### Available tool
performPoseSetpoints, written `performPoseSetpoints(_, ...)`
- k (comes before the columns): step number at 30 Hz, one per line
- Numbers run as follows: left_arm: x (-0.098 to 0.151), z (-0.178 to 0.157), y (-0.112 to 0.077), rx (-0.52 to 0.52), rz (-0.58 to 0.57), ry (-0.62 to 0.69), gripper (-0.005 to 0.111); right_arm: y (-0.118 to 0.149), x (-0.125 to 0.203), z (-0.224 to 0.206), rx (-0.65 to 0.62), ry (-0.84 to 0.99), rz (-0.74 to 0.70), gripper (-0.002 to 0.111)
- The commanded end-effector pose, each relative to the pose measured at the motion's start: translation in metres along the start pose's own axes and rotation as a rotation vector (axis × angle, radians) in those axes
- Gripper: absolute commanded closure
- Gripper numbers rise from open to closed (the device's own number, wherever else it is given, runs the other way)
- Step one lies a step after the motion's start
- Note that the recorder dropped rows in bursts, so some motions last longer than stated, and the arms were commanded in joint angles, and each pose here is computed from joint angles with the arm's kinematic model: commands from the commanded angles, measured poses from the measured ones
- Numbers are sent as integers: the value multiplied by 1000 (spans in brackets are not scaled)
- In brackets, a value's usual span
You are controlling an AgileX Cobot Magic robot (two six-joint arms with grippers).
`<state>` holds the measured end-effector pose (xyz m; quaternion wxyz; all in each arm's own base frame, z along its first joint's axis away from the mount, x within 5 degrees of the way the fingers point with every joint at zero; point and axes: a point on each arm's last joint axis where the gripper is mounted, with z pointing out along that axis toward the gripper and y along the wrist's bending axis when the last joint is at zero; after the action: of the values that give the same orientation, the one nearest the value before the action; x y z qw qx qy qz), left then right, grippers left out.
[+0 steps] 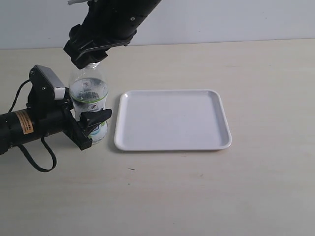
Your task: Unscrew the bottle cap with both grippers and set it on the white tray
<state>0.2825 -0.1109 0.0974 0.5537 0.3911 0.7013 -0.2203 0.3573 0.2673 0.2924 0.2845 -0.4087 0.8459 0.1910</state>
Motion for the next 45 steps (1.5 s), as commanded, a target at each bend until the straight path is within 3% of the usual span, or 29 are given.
performPoseSetpoints(1,-7,1,2,-9,7,-57,107,-1,1,0,5,2,-2,54)
performPoseSetpoints(5,-7,1,2,-9,7,-57,107,-1,1,0,5,2,0,79)
performPoseSetpoints(14,-7,1,2,-9,7,-57,107,-1,1,0,5,4,-93,108)
performPoseSetpoints(26,-6,1,2,-9,6,-48,107,-1,1,0,4,5,-472,108)
performPoseSetpoints(35,-7,1,0,10,16,-52,107,-1,1,0,3,6,-951,108)
performPoseSetpoints(39,-7,1,0,12,17,-52,107,-1,1,0,2,7,-1228,108)
performPoseSetpoints(45,-7,1,0,10,16,-50,107,-1,1,0,-1,0,-1382,108)
